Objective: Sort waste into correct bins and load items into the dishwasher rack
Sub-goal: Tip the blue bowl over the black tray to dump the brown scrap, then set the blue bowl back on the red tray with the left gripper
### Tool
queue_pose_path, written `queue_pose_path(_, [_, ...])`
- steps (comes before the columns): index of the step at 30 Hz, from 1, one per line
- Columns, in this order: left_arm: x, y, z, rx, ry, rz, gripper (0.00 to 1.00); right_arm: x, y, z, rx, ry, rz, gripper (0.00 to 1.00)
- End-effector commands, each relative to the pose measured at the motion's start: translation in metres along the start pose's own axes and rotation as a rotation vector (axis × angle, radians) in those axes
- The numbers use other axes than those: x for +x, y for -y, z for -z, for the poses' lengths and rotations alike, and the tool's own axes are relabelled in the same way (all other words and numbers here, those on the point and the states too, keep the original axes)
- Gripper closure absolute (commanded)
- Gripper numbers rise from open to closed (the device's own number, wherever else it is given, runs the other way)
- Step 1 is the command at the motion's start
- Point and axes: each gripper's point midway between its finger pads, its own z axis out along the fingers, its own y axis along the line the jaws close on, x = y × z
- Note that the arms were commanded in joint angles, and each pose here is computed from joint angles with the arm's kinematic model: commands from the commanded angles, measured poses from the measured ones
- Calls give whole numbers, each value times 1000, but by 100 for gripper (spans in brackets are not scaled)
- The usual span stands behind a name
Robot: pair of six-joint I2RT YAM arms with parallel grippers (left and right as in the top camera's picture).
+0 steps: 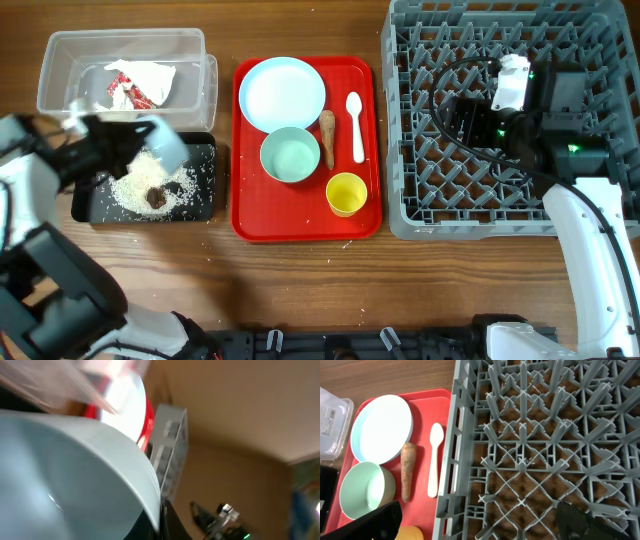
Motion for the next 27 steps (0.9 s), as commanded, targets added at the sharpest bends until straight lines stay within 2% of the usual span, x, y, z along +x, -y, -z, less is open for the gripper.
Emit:
queue_pose_path(1, [50, 15, -49, -286, -65, -256, 96, -5, -1, 0, -9, 8, -13, 0])
queue_pose_path(4, [106, -11, -98, -629, -164, -432, 96, -5, -1, 0, -9, 9, -12, 0])
queue_pose_path(6, [129, -27, -109, -798, -171, -499, 96, -5, -1, 0, -9, 9, -12, 0])
queue_pose_path(11, [171, -48, -128, -1029, -170, -660, 96, -8, -2, 0, -10, 19, -10, 0])
queue_pose_path(16, [199, -84, -148, -1087, -269, -722, 96, -8, -2, 0, -10, 19, -10, 0])
queue_pose_path(17, [201, -86, -150, -1091, -274, -723, 92, -8, -2, 0, -10, 18, -10, 0])
queue_pose_path(19, [201, -86, -152, -1085, -272, -727, 72, -8, -2, 0, -10, 19, -10, 0])
queue_pose_path(21, [200, -85, -155, -1073, -265, -732, 59, -8, -2, 0, -10, 18, -9, 0])
queue_pose_path(25, [205, -62, -162, -1012, -286, -732, 53, -8, -2, 0, -10, 19, -10, 0])
queue_pose_path(26, [205, -56, -162, -1007, -283, -734, 48, -8, -2, 0, -10, 18, -10, 0])
queue_pose_path(27, [205, -54, -160, -1014, -287, -730, 47, -8, -2, 0, -10, 18, -10, 0])
